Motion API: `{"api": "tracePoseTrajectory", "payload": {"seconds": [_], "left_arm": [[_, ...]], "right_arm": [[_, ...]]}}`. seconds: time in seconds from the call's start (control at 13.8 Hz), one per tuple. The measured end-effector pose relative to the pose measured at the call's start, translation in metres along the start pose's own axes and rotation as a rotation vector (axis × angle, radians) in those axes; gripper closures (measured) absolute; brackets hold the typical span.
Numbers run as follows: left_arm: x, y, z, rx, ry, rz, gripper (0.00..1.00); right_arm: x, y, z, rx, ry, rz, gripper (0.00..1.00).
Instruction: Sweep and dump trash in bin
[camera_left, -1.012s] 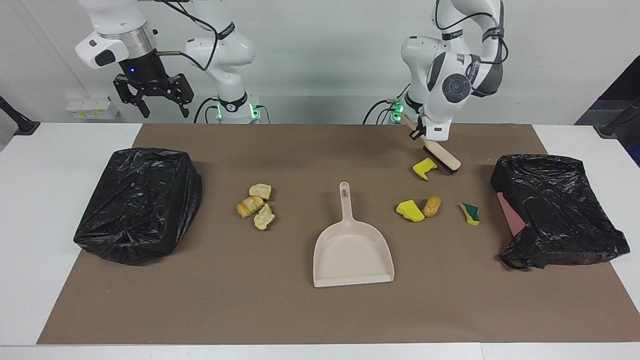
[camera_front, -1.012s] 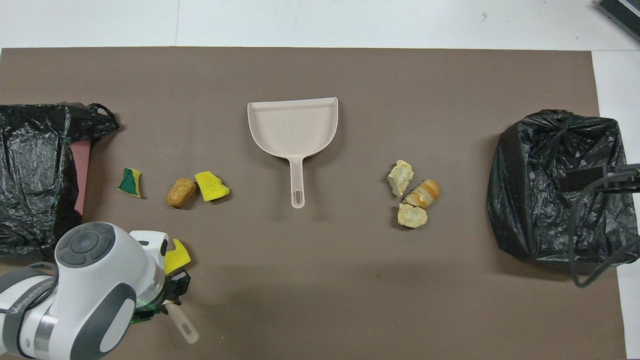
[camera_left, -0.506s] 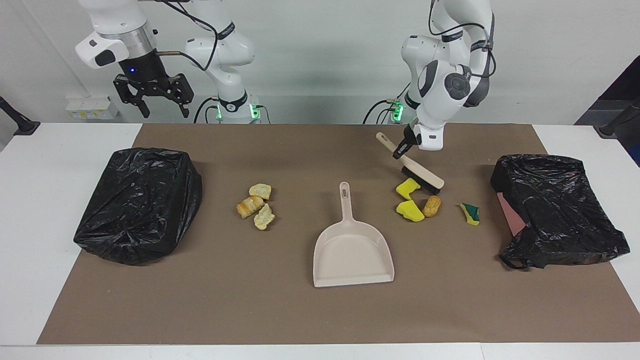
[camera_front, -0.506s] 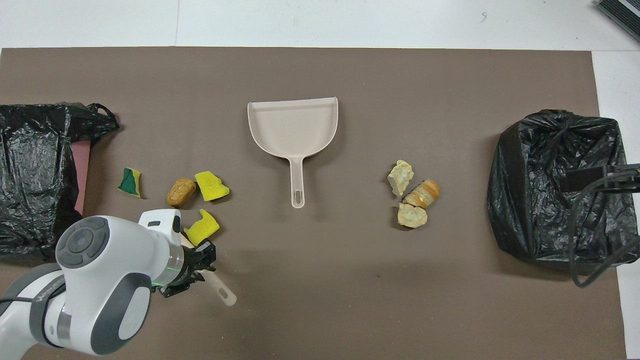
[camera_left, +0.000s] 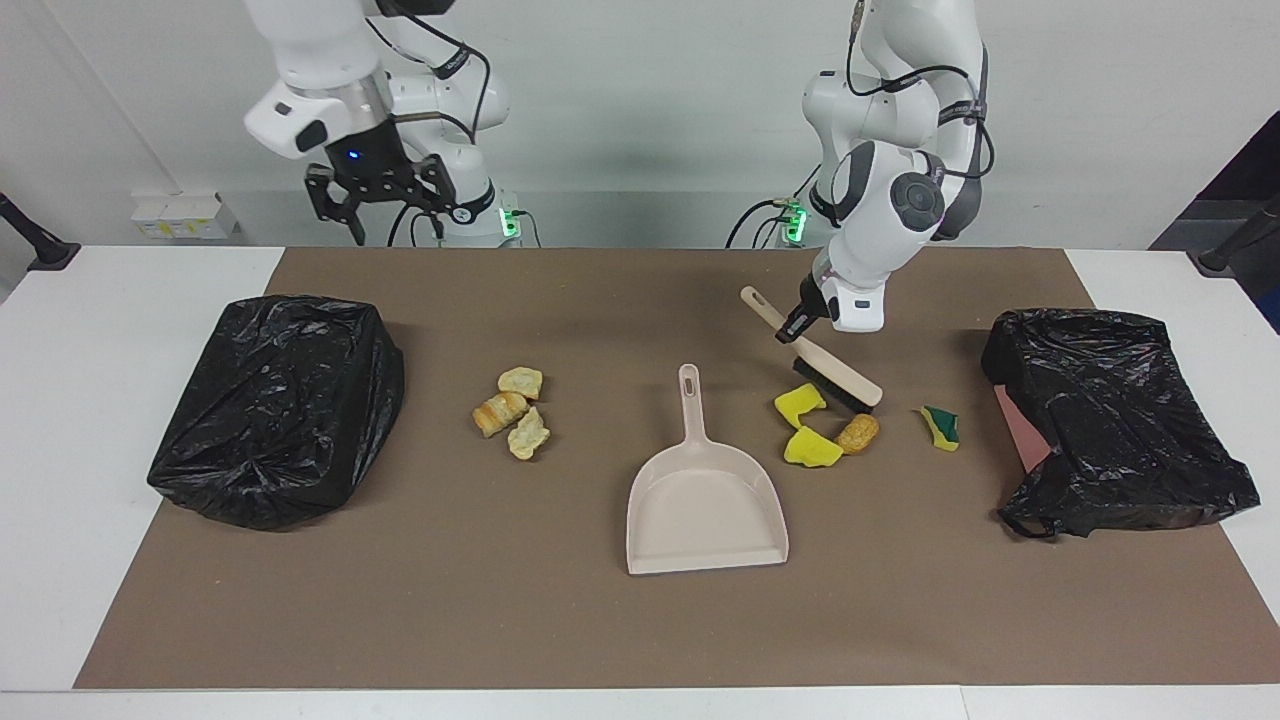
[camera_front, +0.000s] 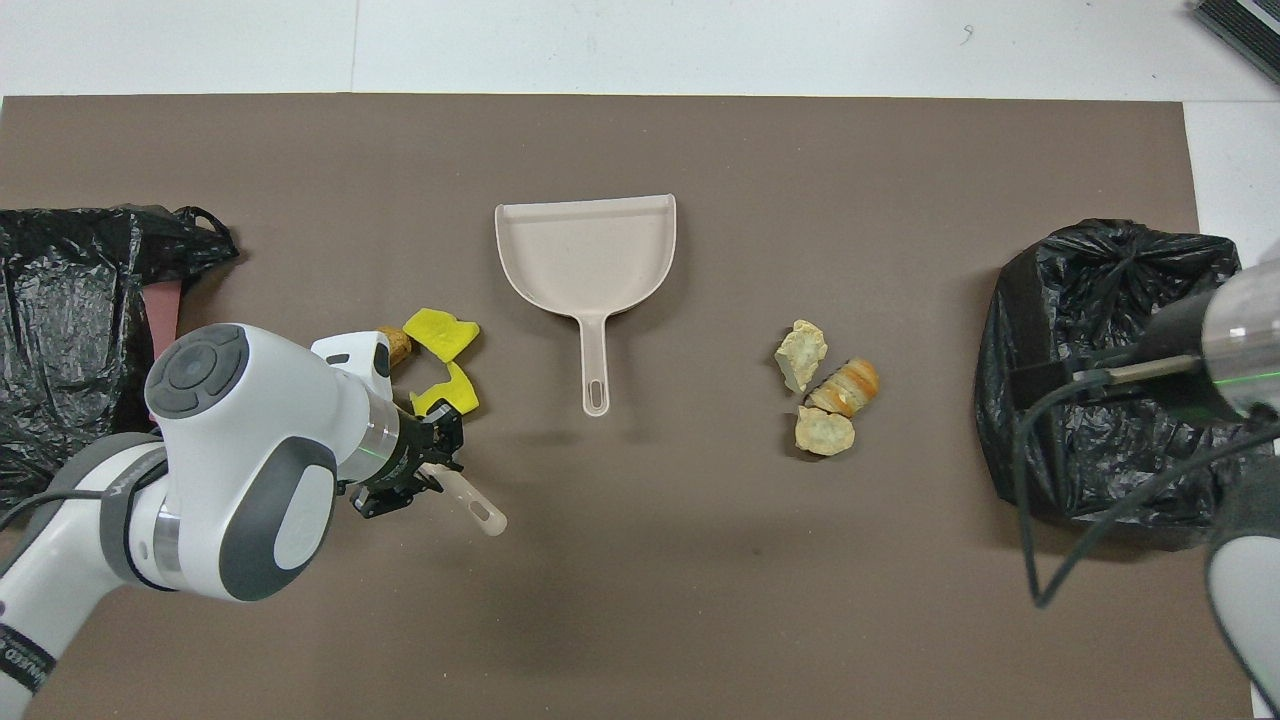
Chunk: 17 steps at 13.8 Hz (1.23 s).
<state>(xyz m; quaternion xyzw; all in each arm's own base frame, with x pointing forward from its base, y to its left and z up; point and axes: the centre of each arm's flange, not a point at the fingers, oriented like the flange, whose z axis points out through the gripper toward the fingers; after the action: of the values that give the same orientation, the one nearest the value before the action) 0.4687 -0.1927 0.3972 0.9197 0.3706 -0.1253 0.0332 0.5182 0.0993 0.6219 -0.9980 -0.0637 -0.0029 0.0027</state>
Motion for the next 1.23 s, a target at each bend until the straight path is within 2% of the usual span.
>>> {"api": "tracePoseTrajectory", "payload": {"seconds": [0.29, 0.43, 0.72, 1.01, 1.23], "left_arm": [[0.049, -0.027, -0.053, 0.029, 0.043, 0.141, 0.74], [0.079, -0.048, -0.059, 0.058, 0.077, 0.233, 0.74], [0.152, -0.1, -0.059, 0.099, 0.089, 0.452, 0.74], [0.209, -0.138, -0.042, 0.136, 0.095, 0.638, 0.74], [0.22, -0.153, -0.034, 0.145, 0.087, 0.739, 0.74]], "right_arm": [[0.032, -0.082, 0.062, 0.029, -0.019, 0.063, 0.0], [0.043, -0.132, 0.094, 0.035, -0.008, 0.083, 0.0], [0.05, -0.241, 0.175, 0.048, 0.021, 0.133, 0.0], [0.059, -0.29, 0.237, 0.042, 0.017, 0.11, 0.0], [0.07, -0.301, 0.268, 0.036, 0.037, 0.096, 0.0]]}}
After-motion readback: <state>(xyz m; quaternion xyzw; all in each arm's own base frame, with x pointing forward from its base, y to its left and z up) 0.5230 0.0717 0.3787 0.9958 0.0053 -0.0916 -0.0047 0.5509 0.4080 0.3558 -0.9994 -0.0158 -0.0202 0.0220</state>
